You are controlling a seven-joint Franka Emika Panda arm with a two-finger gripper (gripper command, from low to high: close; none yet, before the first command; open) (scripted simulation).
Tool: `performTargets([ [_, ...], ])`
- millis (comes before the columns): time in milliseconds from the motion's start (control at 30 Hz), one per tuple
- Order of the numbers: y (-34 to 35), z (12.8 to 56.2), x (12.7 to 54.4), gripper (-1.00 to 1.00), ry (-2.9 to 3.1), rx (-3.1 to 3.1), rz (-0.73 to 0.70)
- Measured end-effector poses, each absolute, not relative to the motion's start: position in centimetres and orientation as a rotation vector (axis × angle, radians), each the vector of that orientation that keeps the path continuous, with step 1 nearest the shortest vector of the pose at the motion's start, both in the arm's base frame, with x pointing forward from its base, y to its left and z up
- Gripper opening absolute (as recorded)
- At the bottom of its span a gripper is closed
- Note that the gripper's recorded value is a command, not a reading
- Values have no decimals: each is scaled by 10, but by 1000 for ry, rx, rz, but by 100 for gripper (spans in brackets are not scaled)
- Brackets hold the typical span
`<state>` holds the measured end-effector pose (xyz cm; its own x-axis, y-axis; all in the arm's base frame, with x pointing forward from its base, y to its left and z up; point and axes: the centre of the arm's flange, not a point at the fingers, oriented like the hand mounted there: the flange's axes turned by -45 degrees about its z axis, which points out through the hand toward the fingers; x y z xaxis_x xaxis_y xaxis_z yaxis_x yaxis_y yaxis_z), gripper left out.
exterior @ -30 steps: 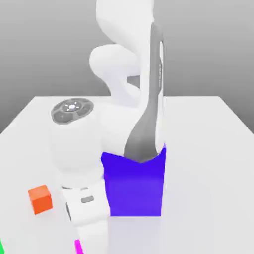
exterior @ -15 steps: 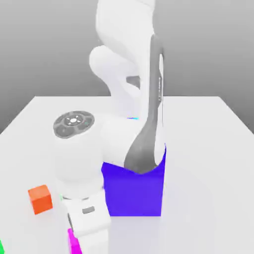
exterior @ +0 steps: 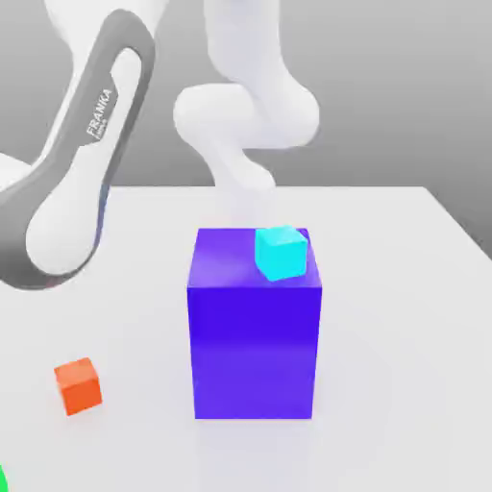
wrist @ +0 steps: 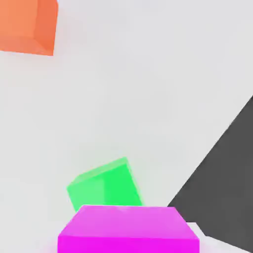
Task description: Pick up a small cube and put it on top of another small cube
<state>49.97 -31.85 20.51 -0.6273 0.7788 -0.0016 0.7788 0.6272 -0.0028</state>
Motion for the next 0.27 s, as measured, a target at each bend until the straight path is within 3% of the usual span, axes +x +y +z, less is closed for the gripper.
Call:
performTargets([
  [33,-320,190,499,100,2834,1355,-4],
  [267,-320,188,499,100,2835,1353,-2],
])
